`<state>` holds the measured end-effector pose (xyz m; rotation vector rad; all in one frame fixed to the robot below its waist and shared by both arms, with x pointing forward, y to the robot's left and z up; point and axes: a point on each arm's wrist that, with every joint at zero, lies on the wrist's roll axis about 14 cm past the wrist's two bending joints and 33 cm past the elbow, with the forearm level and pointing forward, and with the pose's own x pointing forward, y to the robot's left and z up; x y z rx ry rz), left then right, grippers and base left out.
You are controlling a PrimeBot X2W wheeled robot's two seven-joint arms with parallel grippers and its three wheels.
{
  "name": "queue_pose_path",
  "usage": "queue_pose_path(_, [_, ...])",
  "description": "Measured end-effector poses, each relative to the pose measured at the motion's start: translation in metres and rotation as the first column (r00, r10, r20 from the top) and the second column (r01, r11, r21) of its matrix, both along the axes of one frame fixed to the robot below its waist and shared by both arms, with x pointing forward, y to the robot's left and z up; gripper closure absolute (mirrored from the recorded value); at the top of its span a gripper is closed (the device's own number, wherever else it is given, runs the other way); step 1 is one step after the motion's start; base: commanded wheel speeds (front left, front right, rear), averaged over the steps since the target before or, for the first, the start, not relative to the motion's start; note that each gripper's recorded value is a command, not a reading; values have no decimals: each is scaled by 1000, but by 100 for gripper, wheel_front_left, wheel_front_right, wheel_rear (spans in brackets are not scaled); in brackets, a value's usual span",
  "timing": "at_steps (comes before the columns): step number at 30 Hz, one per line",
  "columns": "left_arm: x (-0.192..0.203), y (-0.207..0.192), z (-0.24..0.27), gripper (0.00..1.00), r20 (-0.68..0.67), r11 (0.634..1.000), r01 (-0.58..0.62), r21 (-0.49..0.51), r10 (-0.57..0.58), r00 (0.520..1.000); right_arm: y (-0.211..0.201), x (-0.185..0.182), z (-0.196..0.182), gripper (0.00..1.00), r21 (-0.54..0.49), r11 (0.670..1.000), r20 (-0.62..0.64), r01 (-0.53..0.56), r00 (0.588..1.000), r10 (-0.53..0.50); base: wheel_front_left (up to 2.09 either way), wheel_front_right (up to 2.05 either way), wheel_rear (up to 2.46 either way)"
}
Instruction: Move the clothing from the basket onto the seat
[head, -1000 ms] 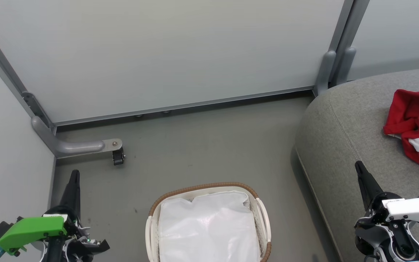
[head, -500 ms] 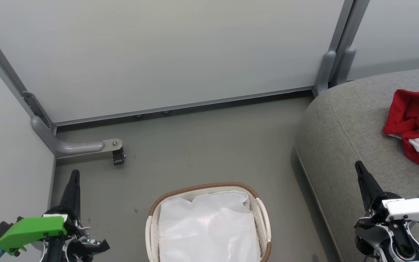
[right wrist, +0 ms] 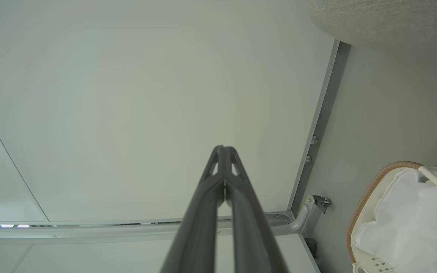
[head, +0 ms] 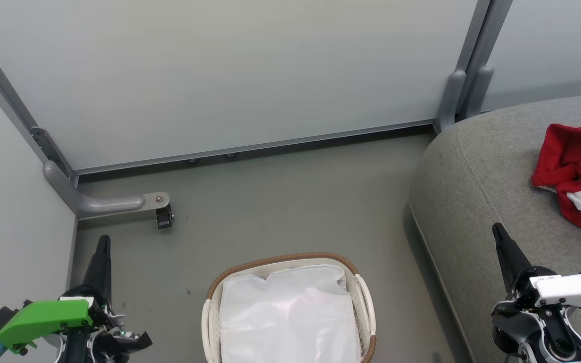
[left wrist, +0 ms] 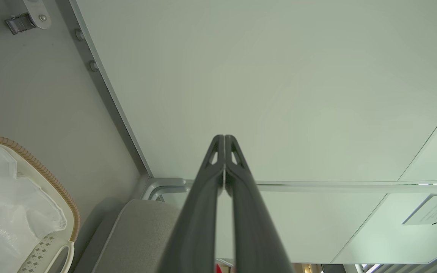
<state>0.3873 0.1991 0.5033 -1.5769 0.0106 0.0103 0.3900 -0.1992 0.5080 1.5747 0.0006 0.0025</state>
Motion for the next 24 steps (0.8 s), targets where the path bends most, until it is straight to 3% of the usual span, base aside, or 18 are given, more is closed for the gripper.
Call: queue_pose_path(24, [0, 0, 0, 100, 0, 1000, 0, 0, 0, 1000, 0, 0, 0, 100, 0, 1000, 0, 0, 1000, 0, 0, 0, 0])
